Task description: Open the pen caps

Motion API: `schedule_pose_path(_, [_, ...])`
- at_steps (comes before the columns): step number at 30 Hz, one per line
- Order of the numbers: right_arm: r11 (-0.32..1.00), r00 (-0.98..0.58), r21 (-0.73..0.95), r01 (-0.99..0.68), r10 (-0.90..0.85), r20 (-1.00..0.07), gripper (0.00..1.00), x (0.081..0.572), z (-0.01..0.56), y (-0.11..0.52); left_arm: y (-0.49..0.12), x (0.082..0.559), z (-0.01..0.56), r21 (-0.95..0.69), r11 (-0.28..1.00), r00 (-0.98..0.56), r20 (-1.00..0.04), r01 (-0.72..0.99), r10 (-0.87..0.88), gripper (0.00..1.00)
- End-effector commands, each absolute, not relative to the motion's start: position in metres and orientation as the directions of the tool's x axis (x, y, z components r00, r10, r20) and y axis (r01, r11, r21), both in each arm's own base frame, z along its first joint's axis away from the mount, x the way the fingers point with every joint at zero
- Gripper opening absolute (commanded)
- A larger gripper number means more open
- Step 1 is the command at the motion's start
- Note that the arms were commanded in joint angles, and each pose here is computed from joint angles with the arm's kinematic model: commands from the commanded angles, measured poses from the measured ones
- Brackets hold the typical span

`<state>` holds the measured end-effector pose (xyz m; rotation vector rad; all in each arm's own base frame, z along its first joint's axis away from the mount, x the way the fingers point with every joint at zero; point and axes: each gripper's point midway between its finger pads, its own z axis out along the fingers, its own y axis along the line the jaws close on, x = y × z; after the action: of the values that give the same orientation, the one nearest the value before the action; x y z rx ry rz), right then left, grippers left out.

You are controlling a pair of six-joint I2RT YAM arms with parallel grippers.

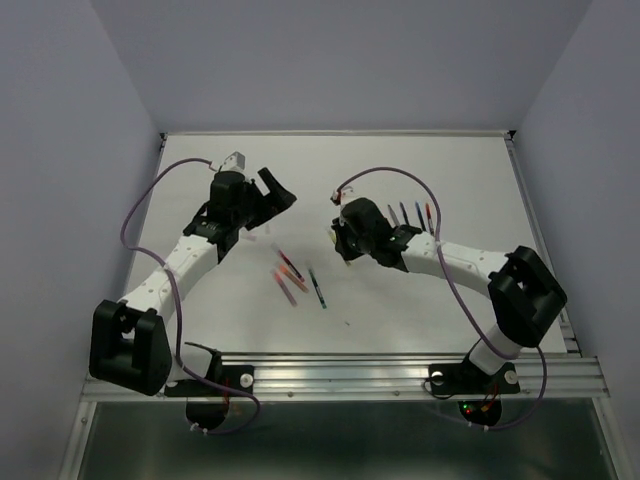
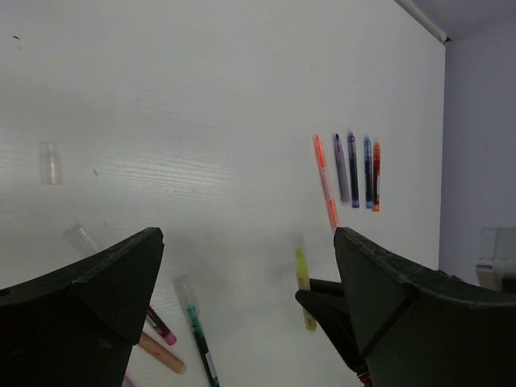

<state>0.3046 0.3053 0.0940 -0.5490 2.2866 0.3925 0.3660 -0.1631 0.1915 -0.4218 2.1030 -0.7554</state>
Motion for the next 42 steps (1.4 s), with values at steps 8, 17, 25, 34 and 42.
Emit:
schedule_pose_path(8, [0.751,-0.494,0.213,-0.625,-0.169,-0.853,0.01,0.329,0.171,0.342,-0.241,0.364,0.211,-0.718,0.681,-0.657,-0.584,0.143,-0.477,0.95])
schedule_pose_path(17, [0.734,-0.444,0.244,-0.634,-0.087,-0.892,0.01,0.341,0.2,0.353,-0.258,0.364,0.203,-0.729,0.668,-0.691,-0.562,0.153,-0.455,0.8])
schedule_pose_path(25, [0.722,-0.429,0.26,-0.642,-0.056,-0.902,0.01,0.343,0.212,0.357,-0.263,0.362,0.204,-0.735,0.658,-0.695,-0.56,0.165,-0.451,0.63])
schedule_pose_path(34, [0.716,-0.417,0.269,-0.644,-0.034,-0.908,0.01,0.343,0.219,0.359,-0.265,0.362,0.207,-0.743,0.648,-0.695,-0.555,0.168,-0.456,0.33])
schedule_pose_path(42, [0.711,-0.417,0.264,-0.652,-0.045,-0.908,0.01,0.341,0.216,0.358,-0.262,0.362,0.211,-0.746,0.645,-0.682,-0.559,0.166,-0.472,0.0])
